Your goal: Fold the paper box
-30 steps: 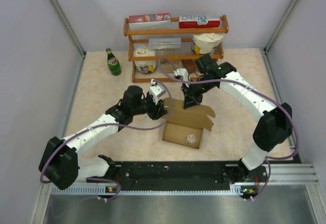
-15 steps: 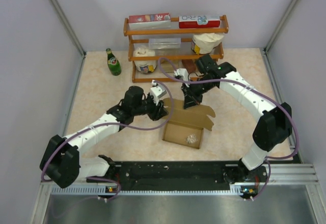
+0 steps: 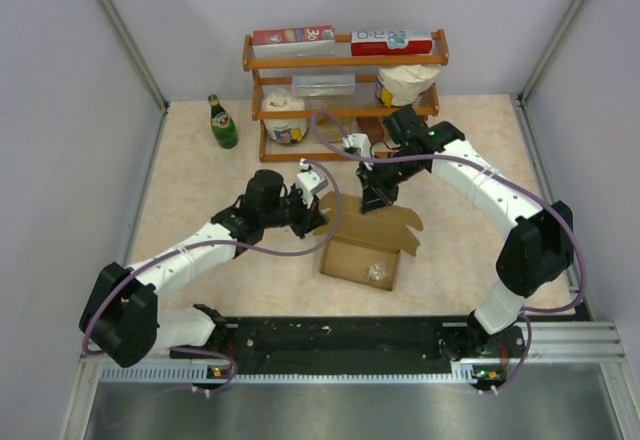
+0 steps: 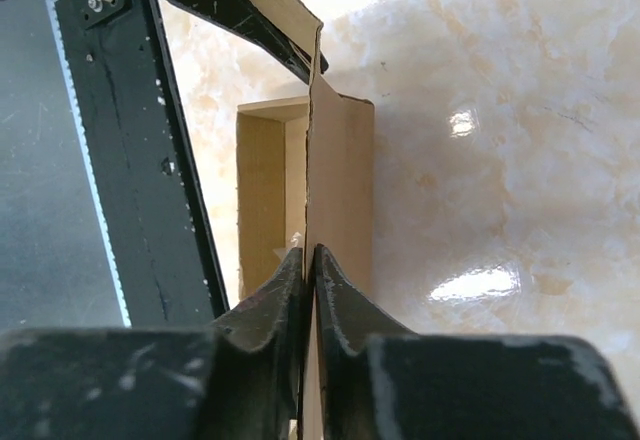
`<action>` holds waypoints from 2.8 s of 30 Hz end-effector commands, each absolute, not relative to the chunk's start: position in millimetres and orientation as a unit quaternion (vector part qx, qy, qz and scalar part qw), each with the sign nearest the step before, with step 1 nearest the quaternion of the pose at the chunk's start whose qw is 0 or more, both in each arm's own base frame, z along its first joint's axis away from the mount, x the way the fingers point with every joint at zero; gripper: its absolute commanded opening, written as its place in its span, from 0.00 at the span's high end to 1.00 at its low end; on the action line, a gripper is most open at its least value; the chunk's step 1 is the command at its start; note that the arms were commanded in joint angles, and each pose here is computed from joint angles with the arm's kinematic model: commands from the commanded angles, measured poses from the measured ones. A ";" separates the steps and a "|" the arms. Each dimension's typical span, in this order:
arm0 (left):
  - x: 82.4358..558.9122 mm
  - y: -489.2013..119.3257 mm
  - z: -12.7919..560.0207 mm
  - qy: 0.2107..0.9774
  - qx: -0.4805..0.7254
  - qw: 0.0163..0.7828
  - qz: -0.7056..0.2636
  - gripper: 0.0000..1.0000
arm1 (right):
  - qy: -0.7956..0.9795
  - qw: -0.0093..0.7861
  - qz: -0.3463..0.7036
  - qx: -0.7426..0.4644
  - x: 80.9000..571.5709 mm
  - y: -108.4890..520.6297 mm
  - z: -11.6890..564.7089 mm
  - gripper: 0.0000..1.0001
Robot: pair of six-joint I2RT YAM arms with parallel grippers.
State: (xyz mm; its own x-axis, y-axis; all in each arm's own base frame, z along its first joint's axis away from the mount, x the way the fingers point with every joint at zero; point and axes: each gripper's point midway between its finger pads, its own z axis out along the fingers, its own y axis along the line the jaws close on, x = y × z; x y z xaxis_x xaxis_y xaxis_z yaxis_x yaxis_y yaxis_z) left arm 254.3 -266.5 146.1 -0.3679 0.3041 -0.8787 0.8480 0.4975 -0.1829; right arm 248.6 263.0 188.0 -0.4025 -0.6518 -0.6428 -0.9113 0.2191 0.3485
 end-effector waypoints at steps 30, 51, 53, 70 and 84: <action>273.3 -258.3 152.2 0.785 0.309 0.442 -0.305 1.00 | 0.843 0.492 0.213 -0.049 269.1 156.0 179.8 0.28; 277.9 -249.4 151.5 0.809 0.230 0.452 -0.297 1.00 | 0.839 0.464 0.278 -0.063 258.2 179.1 161.6 0.64; 278.5 -249.0 152.3 0.809 0.231 0.454 -0.294 1.00 | 0.842 0.461 0.274 -0.065 257.7 177.9 157.8 0.61; 281.6 -253.0 157.9 0.804 0.236 0.460 -0.293 0.99 | 0.826 0.481 0.284 -0.078 267.7 185.8 153.0 0.68; 290.7 -255.3 167.1 0.804 0.227 0.472 -0.283 0.99 | 0.822 0.498 0.265 -0.084 278.9 185.3 159.1 0.83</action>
